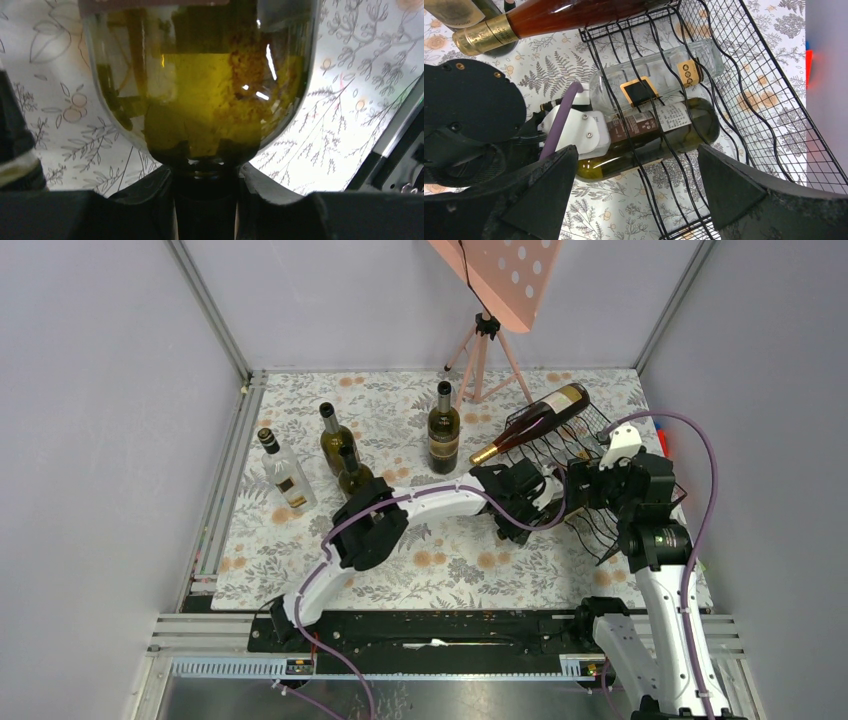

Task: Put the wine bottle on the wine rack

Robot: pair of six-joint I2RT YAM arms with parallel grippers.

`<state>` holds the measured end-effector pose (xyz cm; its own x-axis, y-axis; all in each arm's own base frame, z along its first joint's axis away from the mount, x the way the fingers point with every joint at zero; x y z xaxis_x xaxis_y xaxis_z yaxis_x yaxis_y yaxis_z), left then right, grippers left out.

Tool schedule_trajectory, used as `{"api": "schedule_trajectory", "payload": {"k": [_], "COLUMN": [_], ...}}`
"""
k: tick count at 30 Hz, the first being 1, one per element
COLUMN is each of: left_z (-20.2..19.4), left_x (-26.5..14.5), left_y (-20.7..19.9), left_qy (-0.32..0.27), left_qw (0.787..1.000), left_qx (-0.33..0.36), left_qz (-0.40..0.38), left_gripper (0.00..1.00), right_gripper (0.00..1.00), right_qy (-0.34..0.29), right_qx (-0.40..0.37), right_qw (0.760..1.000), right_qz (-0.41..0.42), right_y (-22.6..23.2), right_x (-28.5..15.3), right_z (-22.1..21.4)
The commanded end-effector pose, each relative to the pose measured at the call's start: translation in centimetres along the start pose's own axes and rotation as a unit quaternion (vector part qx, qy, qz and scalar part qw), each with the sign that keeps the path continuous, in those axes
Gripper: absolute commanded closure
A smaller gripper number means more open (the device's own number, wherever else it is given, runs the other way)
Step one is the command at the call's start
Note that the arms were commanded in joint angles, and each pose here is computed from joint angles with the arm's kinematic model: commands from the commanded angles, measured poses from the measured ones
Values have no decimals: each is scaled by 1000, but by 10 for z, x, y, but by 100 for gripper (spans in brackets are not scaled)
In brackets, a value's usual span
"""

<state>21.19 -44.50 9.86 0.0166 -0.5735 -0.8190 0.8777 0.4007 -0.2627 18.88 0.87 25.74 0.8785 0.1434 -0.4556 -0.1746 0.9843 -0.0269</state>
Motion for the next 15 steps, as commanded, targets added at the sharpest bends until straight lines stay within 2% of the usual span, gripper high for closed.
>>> {"api": "schedule_trajectory", "payload": {"k": [1, 15], "left_z": [66, 82], "left_x": [-12, 7], "left_y": [-20, -23], "left_qy": [-128, -142], "left_qw": [991, 989], "left_qx": [22, 17], "left_qz": [-28, -30], "left_gripper": [94, 86], "right_gripper": [3, 3], "right_qy": [-23, -34], "right_qx": [-1, 0], "right_qw": [999, 999], "right_qz": [28, 5], "right_y": [7, 3], "right_x": [-3, -8], "right_z": [6, 9]}}
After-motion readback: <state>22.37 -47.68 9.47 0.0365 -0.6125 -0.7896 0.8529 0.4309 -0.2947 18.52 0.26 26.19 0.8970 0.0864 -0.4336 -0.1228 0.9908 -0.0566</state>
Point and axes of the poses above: each gripper's point midway between its finger pads, its own x axis out along the fingers, its own y axis along the line the jaws close on, z = x × y, the point moved 8 cm from there along -x, back along the fingers, and after that the axes turned 2 degrees about x, right-handed, at the moved point
